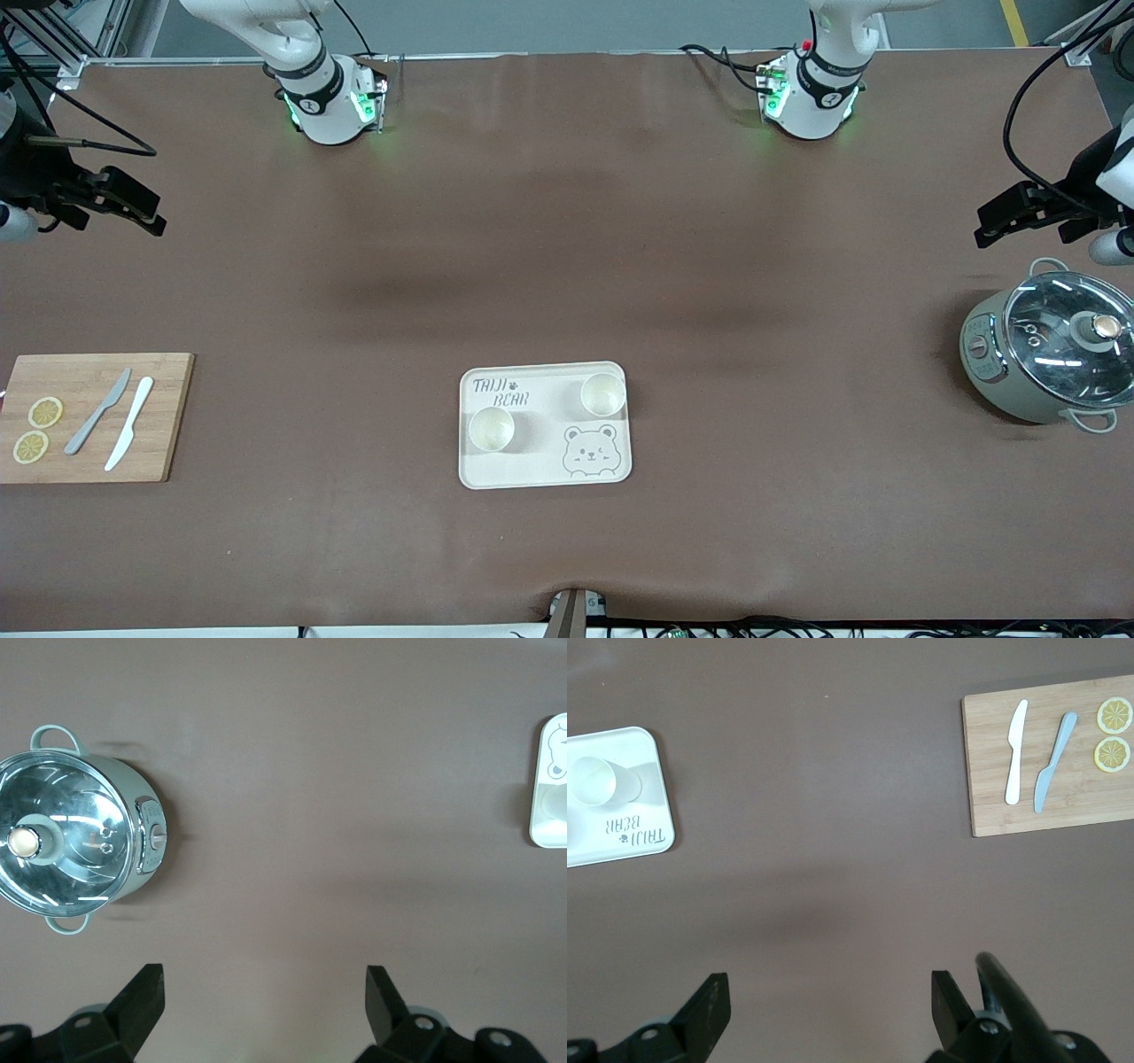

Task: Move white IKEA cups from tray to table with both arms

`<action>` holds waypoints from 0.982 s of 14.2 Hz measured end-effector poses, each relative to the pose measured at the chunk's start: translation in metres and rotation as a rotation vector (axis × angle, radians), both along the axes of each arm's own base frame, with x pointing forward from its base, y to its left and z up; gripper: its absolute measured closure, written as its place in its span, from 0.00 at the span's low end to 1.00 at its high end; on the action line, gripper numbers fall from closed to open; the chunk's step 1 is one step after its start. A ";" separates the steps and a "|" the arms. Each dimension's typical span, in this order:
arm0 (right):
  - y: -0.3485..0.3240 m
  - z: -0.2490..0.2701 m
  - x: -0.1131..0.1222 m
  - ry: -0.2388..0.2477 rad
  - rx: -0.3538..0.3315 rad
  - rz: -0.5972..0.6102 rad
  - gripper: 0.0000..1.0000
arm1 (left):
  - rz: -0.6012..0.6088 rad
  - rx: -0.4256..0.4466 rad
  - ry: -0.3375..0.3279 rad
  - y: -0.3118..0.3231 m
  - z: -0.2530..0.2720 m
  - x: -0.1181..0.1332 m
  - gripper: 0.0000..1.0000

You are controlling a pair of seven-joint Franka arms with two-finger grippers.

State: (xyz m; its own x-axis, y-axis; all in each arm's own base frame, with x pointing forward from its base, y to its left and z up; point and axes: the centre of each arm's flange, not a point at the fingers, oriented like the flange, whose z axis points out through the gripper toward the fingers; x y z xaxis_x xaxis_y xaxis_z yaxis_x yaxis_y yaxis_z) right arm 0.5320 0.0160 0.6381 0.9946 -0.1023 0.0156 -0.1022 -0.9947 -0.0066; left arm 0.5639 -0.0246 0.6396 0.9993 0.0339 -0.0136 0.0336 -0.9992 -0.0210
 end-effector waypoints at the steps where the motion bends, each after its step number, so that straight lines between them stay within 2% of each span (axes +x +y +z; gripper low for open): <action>1: 0.000 0.000 0.000 0.001 0.000 0.000 0.00 | -0.004 0.000 0.000 0.000 0.000 0.000 0.00; 10: -0.001 -0.006 0.003 0.014 0.000 -0.002 0.00 | -0.008 0.000 0.013 0.000 -0.007 0.002 0.00; 14: -0.001 -0.008 0.004 0.016 0.000 -0.002 0.00 | -0.017 -0.005 0.046 -0.004 -0.033 0.017 0.00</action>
